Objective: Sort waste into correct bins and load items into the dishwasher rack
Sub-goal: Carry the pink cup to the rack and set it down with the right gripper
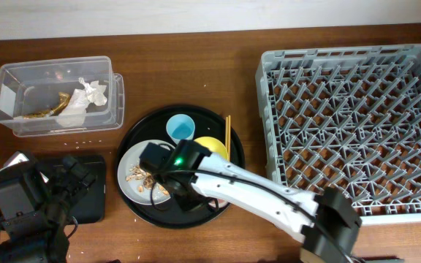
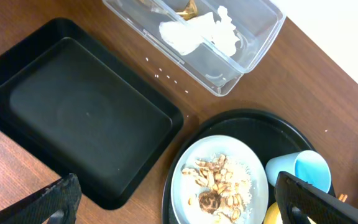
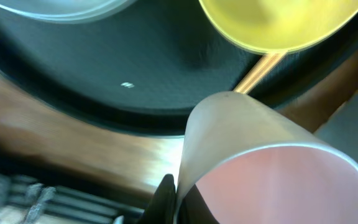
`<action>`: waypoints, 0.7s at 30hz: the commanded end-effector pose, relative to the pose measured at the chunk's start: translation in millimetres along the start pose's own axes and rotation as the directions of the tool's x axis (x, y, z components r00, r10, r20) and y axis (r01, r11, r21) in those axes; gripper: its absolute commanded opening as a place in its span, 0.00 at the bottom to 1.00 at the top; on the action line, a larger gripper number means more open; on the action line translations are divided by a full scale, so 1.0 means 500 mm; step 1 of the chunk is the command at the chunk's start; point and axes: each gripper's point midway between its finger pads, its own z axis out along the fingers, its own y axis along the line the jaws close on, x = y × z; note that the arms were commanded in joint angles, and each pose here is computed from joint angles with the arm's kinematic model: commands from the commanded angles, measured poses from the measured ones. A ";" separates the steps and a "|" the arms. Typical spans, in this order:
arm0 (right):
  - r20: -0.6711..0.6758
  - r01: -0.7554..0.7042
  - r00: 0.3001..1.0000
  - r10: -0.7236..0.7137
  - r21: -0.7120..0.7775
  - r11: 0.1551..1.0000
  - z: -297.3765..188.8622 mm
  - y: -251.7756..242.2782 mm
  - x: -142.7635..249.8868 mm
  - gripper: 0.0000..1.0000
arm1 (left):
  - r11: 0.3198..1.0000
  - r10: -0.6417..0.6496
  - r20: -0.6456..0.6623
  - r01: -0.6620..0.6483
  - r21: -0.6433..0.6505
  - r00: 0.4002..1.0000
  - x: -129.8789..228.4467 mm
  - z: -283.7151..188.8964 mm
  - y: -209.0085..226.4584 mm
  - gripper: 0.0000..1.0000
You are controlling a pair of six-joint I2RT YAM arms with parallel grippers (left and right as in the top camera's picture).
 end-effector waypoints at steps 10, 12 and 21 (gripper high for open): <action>0.485 0.036 0.695 0.531 -0.761 0.648 -0.336 -0.705 -0.017 0.04 | 1.000 0.005 0.001 -0.005 0.006 1.000 -0.001 -0.001 -0.002 0.99; 0.435 0.048 0.648 0.625 -0.843 0.536 -0.292 -0.767 -0.038 0.04 | 1.000 0.005 0.001 -0.005 0.006 1.000 -0.001 -0.001 -0.002 0.99; 0.330 0.059 0.685 0.650 -0.914 0.402 -0.201 -0.766 -0.090 0.04 | 1.000 0.005 0.001 -0.005 0.006 1.000 -0.001 -0.001 -0.002 0.99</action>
